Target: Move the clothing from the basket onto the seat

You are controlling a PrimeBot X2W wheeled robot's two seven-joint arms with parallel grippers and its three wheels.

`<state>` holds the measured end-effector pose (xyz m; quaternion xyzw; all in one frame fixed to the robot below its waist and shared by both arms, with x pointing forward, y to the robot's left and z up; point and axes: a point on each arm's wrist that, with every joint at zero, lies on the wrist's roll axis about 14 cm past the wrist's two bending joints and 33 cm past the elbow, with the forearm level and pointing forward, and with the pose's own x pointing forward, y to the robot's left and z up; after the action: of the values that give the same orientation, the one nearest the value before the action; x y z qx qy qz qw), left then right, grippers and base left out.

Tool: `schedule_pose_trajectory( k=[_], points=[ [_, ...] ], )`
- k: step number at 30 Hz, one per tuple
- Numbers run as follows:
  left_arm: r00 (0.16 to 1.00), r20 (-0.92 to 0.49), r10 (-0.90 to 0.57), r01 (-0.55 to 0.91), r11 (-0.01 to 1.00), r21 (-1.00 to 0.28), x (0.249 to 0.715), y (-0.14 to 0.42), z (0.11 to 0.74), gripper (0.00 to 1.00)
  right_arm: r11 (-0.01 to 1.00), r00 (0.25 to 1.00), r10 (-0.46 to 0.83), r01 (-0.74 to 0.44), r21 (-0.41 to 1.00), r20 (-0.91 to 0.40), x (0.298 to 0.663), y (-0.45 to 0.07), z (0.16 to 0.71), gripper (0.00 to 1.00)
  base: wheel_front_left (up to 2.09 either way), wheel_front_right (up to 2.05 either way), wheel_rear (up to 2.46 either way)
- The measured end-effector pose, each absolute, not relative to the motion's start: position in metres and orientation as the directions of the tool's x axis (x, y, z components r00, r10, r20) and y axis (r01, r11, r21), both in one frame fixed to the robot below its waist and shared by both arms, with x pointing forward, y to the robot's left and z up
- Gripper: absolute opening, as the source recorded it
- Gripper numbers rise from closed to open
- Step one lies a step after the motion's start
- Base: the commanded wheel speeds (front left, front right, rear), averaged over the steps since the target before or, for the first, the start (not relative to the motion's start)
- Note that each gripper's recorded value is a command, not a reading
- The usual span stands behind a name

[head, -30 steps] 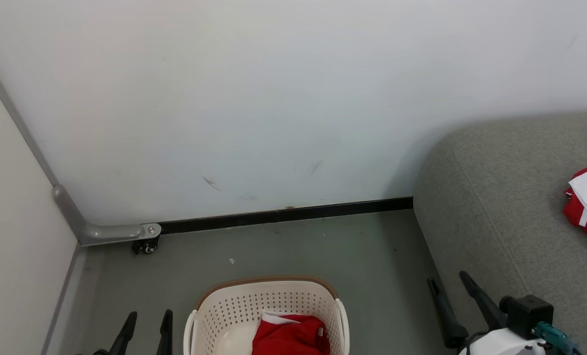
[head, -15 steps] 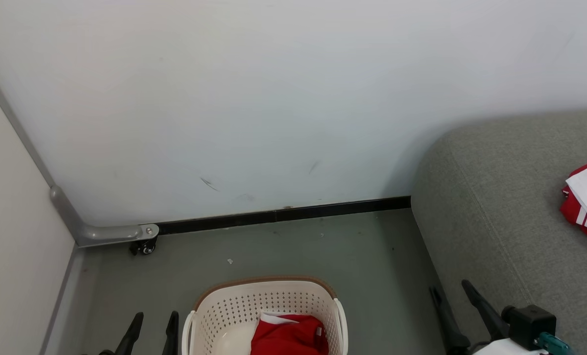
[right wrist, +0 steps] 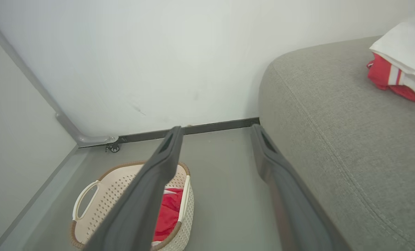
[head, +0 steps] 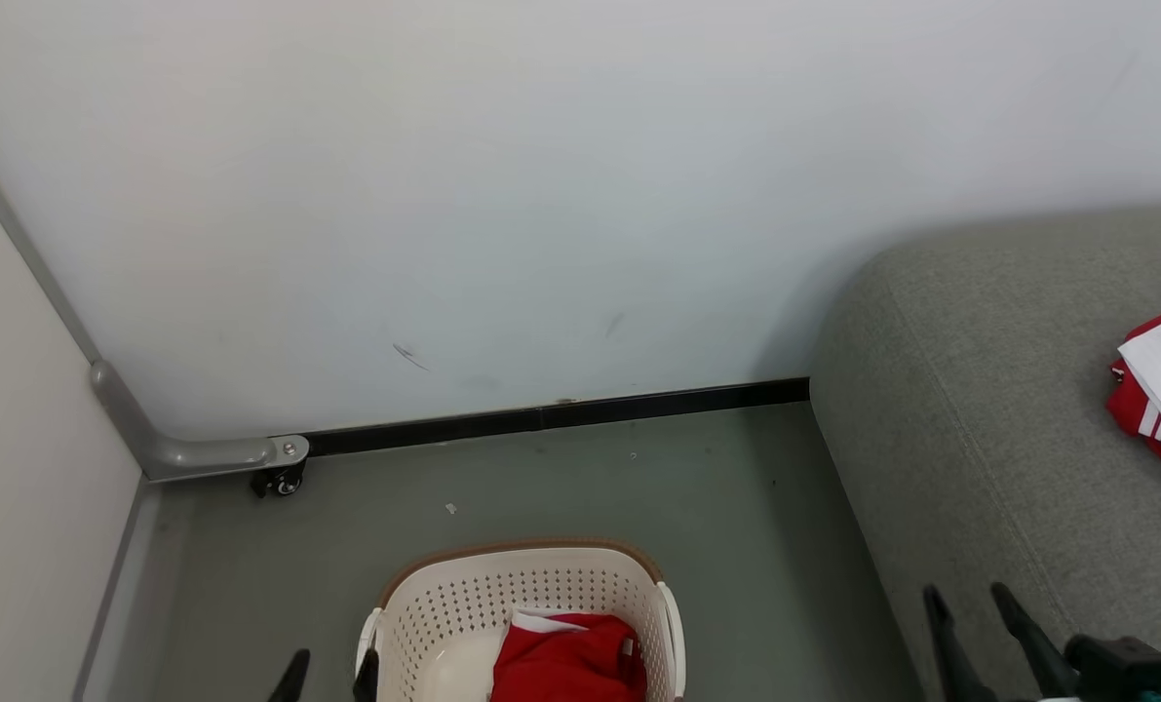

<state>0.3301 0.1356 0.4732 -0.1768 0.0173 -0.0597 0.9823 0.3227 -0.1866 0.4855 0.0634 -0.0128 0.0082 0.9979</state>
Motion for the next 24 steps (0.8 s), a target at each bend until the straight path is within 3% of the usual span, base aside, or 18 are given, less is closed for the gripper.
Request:
schedule_pose_trajectory(
  k=[14, 24],
  points=[
    [0.927, -0.185, -0.326, 0.255, 0.911, -0.325, 0.303, 0.079, 0.420, 1.00, 0.975, 0.975, -0.153, 0.175, 0.136, -0.160, 0.272, -0.235, 0.431, 1.00, 0.00, 0.00, 0.00],
    [0.851, -0.258, -0.458, 0.381, 0.876, -0.296, 0.300, 0.042, 0.398, 1.00, 0.959, 0.955, -0.221, 0.250, 0.132, -0.200, 0.255, -0.253, 0.425, 1.00, 0.00, 0.00, 0.00]
  ],
)
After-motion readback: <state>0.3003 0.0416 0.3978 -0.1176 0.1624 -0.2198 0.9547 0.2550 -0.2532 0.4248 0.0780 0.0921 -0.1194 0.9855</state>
